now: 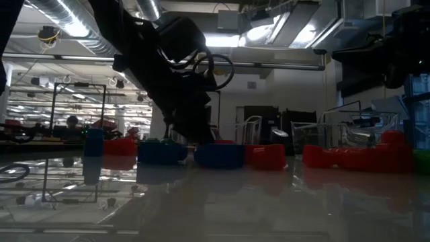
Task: Sort blocks
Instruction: Put the red game piece into the top left transparent bin
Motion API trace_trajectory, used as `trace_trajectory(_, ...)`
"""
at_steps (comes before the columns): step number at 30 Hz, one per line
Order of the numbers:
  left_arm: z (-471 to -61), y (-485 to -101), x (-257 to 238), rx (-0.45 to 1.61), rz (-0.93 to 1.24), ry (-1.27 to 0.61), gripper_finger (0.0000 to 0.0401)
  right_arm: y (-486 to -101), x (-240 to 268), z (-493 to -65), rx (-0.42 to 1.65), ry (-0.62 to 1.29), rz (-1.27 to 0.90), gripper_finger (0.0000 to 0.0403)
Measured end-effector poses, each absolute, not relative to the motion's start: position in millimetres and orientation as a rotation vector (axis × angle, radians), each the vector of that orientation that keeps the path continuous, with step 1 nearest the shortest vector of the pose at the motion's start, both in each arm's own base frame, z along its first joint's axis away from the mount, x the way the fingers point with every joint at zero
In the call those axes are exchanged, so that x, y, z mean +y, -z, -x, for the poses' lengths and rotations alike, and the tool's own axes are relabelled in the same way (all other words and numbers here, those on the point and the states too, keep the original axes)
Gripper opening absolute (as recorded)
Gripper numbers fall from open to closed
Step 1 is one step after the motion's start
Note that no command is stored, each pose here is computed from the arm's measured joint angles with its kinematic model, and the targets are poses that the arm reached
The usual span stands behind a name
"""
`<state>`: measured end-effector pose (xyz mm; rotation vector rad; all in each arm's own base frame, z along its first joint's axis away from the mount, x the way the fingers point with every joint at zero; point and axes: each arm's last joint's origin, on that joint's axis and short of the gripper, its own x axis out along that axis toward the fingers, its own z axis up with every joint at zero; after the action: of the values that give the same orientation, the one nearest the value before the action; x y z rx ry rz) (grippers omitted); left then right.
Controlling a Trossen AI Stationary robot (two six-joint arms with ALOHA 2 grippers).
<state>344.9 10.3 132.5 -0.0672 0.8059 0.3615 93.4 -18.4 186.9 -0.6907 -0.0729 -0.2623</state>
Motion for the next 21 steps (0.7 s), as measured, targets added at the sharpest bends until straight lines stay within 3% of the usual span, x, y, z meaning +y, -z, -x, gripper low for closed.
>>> trace_trajectory(9,-345.1,-133.5,10.2,0.805,0.046,-0.352,0.012,-186.9,-18.4,-93.4,-0.073,0.262,0.691,0.0044)
trace_trajectory(21,-333.2,-192.8,11.2,0.643,0.029,-0.359,0.0132,-186.7,-18.5,-93.4,-0.071,0.265,0.69,0.0044)
